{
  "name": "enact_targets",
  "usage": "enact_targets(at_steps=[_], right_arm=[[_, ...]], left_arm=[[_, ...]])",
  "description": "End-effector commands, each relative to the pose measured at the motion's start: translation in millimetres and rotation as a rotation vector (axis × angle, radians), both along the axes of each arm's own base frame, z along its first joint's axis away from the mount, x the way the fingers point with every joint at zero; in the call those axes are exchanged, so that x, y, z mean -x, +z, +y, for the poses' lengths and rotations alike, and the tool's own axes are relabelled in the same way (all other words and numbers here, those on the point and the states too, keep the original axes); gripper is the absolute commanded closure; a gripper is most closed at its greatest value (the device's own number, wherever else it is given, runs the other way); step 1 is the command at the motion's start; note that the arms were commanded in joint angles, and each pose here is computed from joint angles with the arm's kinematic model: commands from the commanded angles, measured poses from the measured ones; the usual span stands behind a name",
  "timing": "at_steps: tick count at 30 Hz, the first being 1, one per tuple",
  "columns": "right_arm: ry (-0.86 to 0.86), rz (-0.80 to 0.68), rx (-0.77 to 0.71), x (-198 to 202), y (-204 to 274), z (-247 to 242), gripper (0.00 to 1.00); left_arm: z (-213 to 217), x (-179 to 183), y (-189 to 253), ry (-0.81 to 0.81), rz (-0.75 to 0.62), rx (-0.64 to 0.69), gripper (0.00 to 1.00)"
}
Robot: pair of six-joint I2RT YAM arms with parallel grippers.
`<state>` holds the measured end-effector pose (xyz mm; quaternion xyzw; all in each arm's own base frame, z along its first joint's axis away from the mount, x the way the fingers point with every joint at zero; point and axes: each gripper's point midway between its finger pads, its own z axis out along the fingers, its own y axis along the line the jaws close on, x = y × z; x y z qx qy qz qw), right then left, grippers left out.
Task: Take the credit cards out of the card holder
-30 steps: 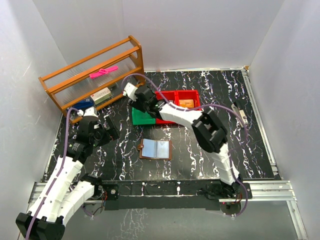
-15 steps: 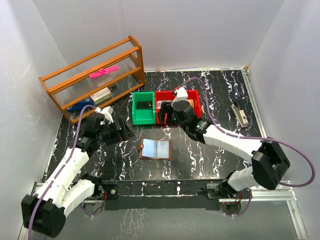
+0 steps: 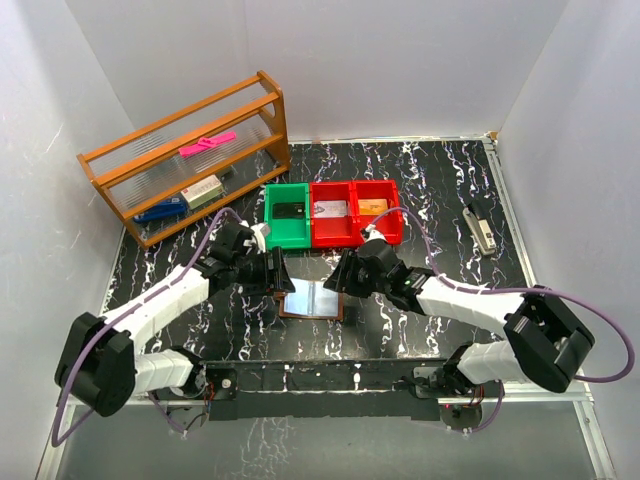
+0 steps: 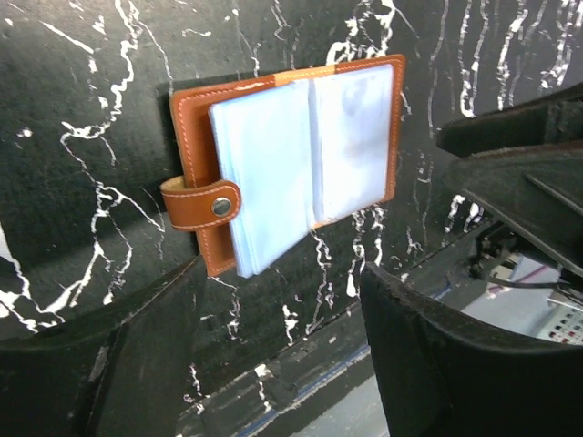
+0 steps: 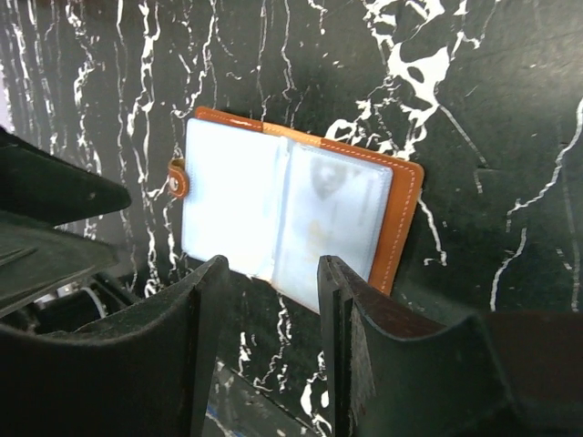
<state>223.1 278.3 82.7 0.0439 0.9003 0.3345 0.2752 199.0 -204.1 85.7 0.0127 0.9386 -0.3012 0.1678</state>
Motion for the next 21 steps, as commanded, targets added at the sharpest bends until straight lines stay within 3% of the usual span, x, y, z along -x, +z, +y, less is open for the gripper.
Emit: enact_targets(at_steps=[1, 8, 21], right_arm=[[0.019, 0.025, -0.101, 2, 11, 18, 0.59], [-0.033, 0.062, -0.059, -3, -5, 14, 0.61], [-0.053, 0.125, 0.03, -1, -35, 6, 0.62]], left_arm=[[7, -8, -4, 0.023, -0.018, -0.077, 0.37], [-4, -4, -14, -0.037, 0.024, -0.062, 0.52], [-3, 13, -41, -0.086, 0.097, -0.108, 0.61]])
